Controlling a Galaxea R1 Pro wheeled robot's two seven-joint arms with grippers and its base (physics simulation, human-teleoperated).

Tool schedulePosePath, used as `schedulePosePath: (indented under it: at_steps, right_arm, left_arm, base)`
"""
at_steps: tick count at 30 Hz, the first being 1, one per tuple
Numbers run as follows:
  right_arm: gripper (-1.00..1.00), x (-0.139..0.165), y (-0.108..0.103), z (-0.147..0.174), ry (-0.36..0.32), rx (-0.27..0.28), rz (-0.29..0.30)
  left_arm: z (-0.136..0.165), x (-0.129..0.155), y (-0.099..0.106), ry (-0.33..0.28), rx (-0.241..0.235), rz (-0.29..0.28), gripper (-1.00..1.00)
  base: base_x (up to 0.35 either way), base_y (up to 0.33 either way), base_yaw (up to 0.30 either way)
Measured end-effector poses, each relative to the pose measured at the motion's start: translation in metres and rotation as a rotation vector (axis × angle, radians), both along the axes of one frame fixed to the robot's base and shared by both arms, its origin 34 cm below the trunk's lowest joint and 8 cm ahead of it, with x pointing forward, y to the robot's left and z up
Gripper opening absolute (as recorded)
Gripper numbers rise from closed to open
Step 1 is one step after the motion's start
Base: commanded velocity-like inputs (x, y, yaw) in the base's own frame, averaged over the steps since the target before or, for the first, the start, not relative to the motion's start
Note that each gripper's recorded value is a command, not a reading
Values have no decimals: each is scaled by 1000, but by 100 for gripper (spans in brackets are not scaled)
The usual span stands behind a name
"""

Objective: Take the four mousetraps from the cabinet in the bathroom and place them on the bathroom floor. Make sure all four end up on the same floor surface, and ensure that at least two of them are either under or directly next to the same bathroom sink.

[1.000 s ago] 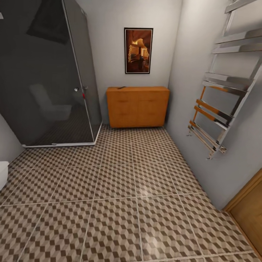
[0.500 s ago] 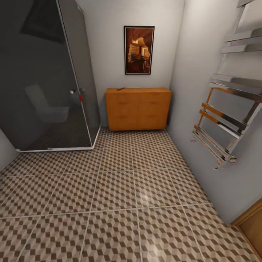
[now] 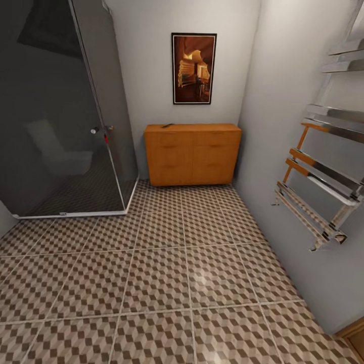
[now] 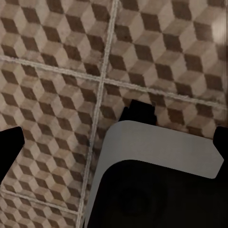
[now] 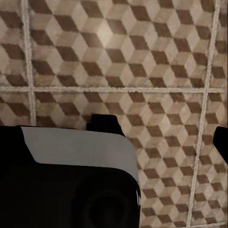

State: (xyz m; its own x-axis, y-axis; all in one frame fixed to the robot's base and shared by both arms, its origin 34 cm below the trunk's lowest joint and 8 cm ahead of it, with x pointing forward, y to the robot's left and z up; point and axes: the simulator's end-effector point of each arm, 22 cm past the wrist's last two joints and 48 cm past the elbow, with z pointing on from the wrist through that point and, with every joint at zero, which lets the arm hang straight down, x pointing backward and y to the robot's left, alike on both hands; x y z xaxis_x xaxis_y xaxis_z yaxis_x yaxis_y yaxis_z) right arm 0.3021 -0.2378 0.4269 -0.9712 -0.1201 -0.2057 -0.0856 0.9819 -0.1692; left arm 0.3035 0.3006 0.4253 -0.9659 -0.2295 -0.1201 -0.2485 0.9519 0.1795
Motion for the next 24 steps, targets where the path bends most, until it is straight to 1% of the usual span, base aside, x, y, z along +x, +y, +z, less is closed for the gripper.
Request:
schedulePosePath:
  at_steps: [24]
  right_arm:
    - [100,0,-1,0,1,-2,0]
  left_arm:
    - [0,0,0,0,0,0,100]
  base:
    - [333,-8,0]
